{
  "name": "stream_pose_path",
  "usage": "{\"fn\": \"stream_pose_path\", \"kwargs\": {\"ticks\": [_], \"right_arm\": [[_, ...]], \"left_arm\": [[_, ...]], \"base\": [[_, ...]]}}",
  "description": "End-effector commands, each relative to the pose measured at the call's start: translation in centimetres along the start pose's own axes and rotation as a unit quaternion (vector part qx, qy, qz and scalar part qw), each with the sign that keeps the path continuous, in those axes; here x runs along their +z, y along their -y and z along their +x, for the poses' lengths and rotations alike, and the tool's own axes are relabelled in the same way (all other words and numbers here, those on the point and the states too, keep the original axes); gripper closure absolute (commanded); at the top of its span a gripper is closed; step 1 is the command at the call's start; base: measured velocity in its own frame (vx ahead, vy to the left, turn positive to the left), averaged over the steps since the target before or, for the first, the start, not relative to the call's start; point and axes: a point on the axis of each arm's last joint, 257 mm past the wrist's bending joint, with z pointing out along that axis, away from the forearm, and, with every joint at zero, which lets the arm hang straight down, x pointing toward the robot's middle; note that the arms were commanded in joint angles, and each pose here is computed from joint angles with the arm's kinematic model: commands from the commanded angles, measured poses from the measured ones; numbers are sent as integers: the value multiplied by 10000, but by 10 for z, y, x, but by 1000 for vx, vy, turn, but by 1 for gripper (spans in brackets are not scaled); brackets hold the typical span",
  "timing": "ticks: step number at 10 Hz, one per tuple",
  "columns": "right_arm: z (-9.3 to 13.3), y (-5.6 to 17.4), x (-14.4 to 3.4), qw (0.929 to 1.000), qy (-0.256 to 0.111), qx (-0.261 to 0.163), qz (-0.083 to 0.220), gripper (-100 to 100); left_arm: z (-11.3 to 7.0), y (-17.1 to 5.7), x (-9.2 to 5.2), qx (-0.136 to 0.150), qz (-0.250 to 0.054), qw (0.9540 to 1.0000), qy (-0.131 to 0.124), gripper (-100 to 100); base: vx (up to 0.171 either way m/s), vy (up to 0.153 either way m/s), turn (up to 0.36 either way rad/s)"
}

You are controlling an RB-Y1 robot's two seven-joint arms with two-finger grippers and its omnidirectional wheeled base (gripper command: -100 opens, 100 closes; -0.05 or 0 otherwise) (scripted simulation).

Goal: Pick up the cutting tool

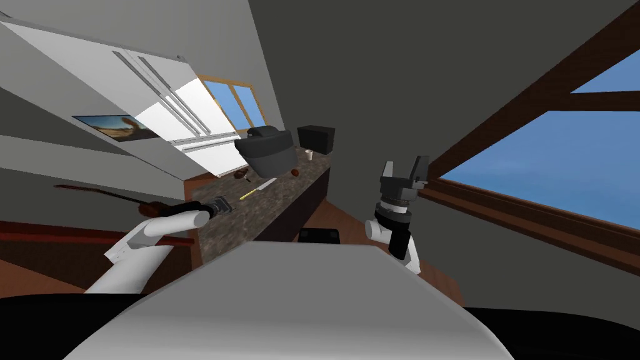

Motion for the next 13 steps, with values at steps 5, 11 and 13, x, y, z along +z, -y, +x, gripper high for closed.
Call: {"fn": "stream_pose_path", "kwargs": {"ticks": [5, 11, 13], "right_arm": [[0, 0, 0, 10000, 0, 0, 0, 0], [0, 0, 0, 10000, 0, 0, 0, 0], [0, 0, 0, 10000, 0, 0, 0, 0]], "left_arm": [[-59, -21, -2, -599, -722, 9940, 570, -100], [-125, -49, -24, -1489, -1547, 9693, 1199, -100], [-143, -59, -34, -1788, -1800, 9574, 1379, -100]], "base": [[3, 19, -212], [7, 20, -273], [12, 24, -222]]}}
